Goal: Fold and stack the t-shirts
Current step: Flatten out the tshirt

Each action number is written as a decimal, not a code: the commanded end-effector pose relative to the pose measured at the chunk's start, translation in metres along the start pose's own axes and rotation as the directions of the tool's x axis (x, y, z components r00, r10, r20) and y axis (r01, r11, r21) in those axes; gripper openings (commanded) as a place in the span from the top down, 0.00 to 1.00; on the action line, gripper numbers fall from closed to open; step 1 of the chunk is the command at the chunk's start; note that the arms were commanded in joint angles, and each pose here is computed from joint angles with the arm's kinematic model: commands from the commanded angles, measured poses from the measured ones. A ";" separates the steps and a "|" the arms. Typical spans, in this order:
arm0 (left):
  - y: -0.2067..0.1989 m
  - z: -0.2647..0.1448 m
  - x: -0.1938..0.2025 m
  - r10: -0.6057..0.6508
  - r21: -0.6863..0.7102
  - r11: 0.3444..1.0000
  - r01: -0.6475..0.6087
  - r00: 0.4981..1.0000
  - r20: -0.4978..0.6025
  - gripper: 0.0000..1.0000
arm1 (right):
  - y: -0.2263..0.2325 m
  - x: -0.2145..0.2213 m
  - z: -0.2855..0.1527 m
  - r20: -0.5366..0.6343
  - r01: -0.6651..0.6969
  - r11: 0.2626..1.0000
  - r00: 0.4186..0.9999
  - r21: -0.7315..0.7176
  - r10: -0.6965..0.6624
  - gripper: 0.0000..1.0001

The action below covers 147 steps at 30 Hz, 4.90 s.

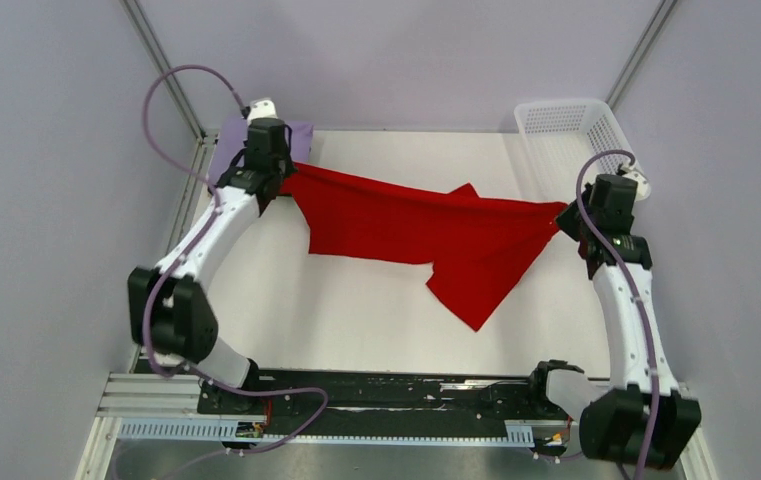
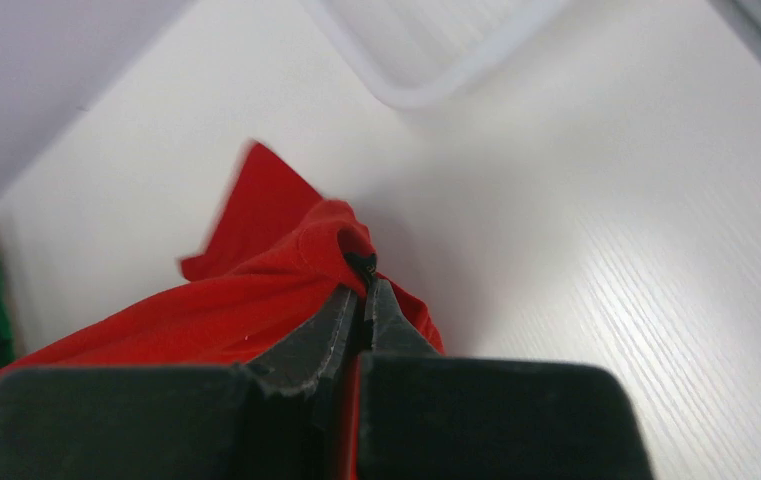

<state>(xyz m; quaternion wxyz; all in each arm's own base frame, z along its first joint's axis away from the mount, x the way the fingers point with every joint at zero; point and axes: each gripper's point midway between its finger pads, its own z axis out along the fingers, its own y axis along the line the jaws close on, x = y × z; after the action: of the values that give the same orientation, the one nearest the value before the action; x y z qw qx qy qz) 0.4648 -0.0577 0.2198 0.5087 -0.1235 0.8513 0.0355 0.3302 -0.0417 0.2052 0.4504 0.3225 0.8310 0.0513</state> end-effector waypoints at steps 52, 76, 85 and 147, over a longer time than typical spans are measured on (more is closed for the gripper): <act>0.087 -0.109 0.152 -0.383 -0.100 0.923 0.371 0.876 -0.292 0.00 | -0.014 0.044 -0.011 0.009 -0.158 0.984 0.987 -0.076 0.159 0.00; 0.082 -0.105 0.269 -0.277 -0.179 0.961 0.212 0.707 -0.651 0.34 | -0.035 0.061 0.008 -0.037 -0.131 0.991 0.991 0.031 0.132 0.00; 0.077 -0.092 0.275 -0.277 -0.189 0.961 0.203 0.689 -0.670 0.45 | -0.038 0.060 0.008 -0.029 -0.127 0.991 0.991 0.045 0.129 0.00; 0.075 -0.101 0.234 -0.208 -0.113 0.978 0.175 0.842 -0.498 1.00 | 0.005 0.285 -0.052 -0.681 0.395 0.914 0.645 -0.091 -0.347 0.35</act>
<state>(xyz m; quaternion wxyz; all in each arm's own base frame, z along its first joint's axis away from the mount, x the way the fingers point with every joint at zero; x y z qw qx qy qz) 0.2492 -0.0448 0.0536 0.2449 -0.2280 0.9422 -0.0196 0.1631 0.1236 0.0319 0.0762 0.1097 0.9909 0.0189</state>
